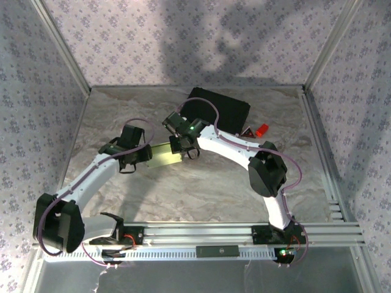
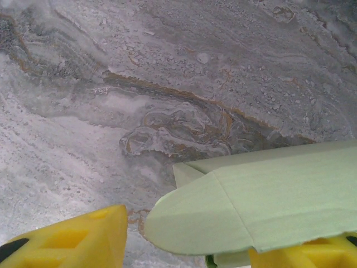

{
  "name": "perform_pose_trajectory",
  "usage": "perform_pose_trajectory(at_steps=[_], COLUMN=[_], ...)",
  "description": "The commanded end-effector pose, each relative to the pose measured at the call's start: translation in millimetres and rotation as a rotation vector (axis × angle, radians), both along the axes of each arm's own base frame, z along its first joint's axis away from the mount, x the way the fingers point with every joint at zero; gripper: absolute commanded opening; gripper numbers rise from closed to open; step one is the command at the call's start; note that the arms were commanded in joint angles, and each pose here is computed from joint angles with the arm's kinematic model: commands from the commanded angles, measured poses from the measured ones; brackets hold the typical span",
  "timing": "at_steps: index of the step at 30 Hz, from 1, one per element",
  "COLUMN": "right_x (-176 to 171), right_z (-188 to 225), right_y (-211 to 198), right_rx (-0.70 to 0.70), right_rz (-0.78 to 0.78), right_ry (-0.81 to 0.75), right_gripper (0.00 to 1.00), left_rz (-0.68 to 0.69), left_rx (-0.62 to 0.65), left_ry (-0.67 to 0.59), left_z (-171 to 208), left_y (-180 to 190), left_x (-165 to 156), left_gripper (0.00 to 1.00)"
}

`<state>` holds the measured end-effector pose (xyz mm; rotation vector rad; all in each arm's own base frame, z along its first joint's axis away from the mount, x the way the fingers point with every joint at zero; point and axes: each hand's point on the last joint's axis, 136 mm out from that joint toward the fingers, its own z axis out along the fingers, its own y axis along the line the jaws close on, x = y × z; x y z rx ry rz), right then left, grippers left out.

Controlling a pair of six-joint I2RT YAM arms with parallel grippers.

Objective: Fold the paper box

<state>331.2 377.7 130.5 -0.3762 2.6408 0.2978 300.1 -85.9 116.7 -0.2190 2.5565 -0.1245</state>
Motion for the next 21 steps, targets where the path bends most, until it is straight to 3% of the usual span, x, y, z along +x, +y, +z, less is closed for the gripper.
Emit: perform_pose_trajectory(at_steps=[1, 4, 12, 16, 19, 20, 21], right_x=[-8.2, -8.3, -7.8, -8.4, -7.7, -8.0, -7.8], right_z=[-16.9, -16.2, -18.6, -18.1, -16.8, -17.1, -17.0], right_y=[-2.8, -2.3, -3.0, -3.3, -4.4, -4.5, -5.0], right_rx=[-0.047, -0.045, -0.048, -0.048, -0.048, -0.048, -0.048], right_rz=[0.027, 0.027, 0.024, 0.027, 0.025, 0.025, 0.024], right_ry=[0.054, 0.053, 0.059, 0.062, 0.061, 0.062, 0.061], right_gripper=[0.0, 0.0, 0.0, 0.0, 0.0, 0.0, 0.0], left_rz=[0.003, 0.009, -0.005, -0.06, -0.093, -0.095, -0.103], left_rx=[0.017, 0.015, -0.009, -0.019, -0.014, -0.006, -0.016], left_ry=[0.045, 0.038, -0.065, 0.046, 0.123, 0.132, 0.122], left_z=[-17.5, -11.9, 54.5, 42.7, 33.1, 31.2, 31.4], left_y=[3.8, 4.9, 10.6, 12.4, 6.6, 7.5, 5.5], left_x=[-8.5, -9.7, -10.2, -12.9, -13.9, -14.9, -15.3], left_gripper=[0.55, 0.54, 0.5, 0.29, 0.02, 0.0, 0.05])
